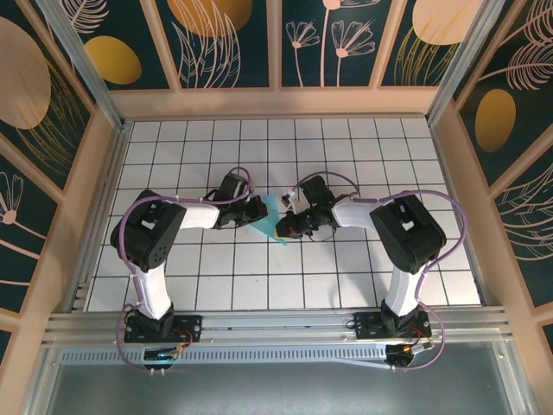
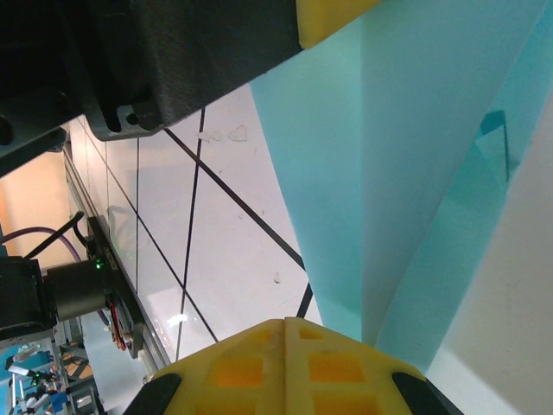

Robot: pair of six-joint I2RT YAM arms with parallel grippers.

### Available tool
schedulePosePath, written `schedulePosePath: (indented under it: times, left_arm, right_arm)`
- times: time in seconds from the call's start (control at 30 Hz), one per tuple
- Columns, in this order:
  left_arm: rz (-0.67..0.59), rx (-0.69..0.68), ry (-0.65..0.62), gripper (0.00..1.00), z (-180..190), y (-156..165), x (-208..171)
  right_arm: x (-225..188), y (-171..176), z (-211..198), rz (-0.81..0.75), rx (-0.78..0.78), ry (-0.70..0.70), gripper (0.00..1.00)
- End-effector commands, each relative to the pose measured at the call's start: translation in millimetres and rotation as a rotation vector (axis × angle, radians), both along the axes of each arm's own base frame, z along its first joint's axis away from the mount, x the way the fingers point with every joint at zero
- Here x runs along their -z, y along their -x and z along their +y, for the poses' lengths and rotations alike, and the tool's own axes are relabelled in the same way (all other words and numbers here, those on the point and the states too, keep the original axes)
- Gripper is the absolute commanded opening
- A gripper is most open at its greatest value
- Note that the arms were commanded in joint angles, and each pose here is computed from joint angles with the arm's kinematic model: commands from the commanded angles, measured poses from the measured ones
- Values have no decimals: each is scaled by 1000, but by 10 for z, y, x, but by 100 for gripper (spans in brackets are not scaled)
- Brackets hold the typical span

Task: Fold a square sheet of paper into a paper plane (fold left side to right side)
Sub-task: Fourth fold the wing at the center of the table.

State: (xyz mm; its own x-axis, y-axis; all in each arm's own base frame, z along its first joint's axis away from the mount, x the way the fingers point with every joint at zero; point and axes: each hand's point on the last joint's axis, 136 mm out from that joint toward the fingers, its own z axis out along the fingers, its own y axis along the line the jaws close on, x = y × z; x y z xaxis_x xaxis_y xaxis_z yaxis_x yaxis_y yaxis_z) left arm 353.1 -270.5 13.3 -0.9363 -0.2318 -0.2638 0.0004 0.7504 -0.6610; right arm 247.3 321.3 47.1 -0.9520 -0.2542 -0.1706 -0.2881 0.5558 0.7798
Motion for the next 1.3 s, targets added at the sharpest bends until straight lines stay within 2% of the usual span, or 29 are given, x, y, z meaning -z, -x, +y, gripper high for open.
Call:
schedulePosePath:
  times: [0.0,1.27]
  left_arm:
    - [82,-31,-109,0,188,137,343]
    - [82,-32,-118,0,201,138,343]
  right_arm:
    - [101,54,-4,20,-3,10,0]
    - [333,202,-104,44,-2,89,0]
